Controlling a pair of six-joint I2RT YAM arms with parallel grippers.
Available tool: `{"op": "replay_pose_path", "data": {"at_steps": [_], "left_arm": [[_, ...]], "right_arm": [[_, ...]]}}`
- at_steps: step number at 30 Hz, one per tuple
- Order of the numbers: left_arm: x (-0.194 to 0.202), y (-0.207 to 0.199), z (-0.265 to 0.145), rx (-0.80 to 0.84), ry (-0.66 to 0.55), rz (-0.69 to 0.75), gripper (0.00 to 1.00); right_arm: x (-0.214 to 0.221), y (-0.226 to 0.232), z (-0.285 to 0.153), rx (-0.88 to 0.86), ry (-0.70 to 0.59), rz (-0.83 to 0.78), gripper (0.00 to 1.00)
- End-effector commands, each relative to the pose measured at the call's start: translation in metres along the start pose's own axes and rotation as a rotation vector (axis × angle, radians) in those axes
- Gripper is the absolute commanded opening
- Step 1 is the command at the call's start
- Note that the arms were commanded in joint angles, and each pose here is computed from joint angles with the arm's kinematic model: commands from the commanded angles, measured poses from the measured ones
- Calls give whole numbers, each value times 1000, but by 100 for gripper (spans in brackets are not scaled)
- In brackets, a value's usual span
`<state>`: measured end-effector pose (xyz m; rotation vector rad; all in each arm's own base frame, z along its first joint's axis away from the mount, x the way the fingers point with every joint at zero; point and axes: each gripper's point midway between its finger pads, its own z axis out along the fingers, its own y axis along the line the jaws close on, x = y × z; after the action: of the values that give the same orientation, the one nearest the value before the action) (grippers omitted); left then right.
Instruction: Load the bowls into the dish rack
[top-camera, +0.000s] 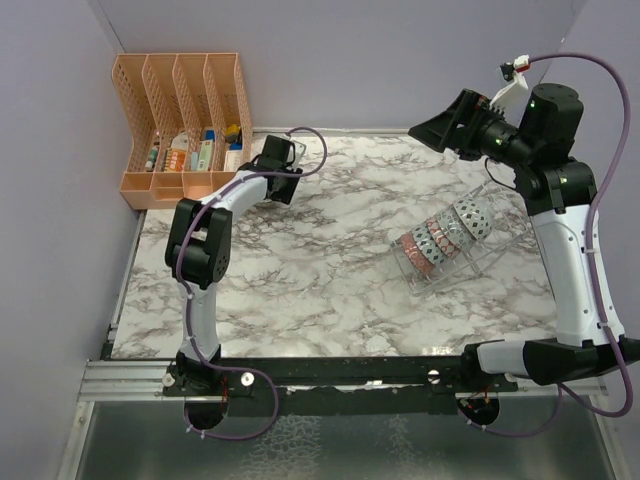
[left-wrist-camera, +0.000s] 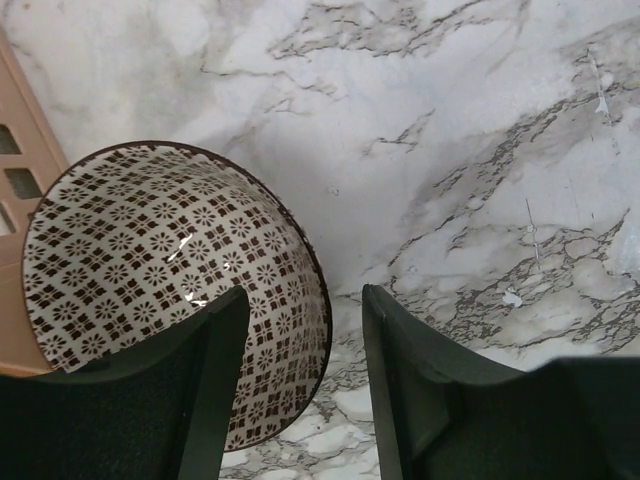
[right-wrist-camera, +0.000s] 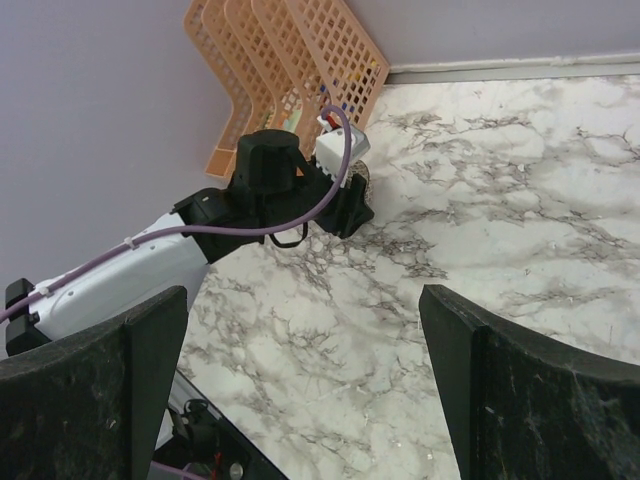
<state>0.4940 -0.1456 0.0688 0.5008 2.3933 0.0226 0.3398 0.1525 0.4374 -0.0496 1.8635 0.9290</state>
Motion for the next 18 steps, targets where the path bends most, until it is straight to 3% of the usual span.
{"op": "replay_pose_path", "data": {"at_steps": [1,4,9,14,18], "left_arm": [[6,-10,8,56,3,-14,49],[12,-11,11,63,22,-17,39],[12,-10,4,60,14,-36,2],[4,-11,-13,70,-16,-72,0],[-40,-28,-55,184,-147,-220,0]], "right_arm": [[-9,6,-3,0,-28,-28,99],[-11,6,-5,6,-33,-31,99],[-14,8,-8,15,-47,-30,100],[-17,11,-14,23,-64,-20,100],[-22,19,-20,8,-81,-17,99]]}}
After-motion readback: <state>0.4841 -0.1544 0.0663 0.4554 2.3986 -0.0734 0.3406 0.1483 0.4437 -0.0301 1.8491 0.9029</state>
